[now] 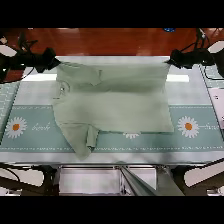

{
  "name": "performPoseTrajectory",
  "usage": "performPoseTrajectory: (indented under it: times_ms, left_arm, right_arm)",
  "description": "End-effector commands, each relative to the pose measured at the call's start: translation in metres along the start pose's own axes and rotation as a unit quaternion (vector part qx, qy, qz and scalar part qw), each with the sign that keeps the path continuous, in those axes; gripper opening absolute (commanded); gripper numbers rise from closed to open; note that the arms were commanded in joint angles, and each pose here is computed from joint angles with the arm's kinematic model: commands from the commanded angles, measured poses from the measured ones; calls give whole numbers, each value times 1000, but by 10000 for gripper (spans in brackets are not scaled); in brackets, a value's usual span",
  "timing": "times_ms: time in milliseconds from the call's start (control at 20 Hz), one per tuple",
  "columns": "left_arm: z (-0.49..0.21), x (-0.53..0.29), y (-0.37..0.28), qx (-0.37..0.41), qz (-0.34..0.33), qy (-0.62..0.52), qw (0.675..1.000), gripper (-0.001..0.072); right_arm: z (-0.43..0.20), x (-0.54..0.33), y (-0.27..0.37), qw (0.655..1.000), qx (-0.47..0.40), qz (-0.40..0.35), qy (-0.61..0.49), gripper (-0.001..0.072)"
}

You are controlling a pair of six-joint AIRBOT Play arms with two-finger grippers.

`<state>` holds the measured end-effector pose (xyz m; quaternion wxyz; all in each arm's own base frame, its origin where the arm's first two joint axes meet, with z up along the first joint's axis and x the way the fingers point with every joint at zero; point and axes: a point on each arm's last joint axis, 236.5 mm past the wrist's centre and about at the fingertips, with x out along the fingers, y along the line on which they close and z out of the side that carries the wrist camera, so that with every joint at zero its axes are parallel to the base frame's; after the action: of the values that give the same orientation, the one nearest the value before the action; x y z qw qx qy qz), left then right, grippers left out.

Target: Fold the shirts.

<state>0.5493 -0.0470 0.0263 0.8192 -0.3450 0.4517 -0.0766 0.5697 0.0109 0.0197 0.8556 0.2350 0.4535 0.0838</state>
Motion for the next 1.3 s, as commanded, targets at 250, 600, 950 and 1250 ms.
performPoseTrajectory:
  times_ms: [250, 600, 950, 1250]
  left_arm:
    - [-35, -19, 16, 30, 9, 124, 992, 16]
    - [-99, -18, 82, 67, 123, 239, 961, 16]
    - [-133, -25, 91, 48, 126, 312, 941, 102]
    - [-147, -83, 92, 27, 146, 359, 922, 510]
  right_arm:
    - [-39, -14, -10, 994, -17, 13, 112, 24]
    - [-118, -11, -55, 971, -11, -38, 237, 24]
    - [-146, 1, -64, 965, 19, -48, 258, 259]
    - [-110, -53, -62, 978, 32, -60, 199, 416]
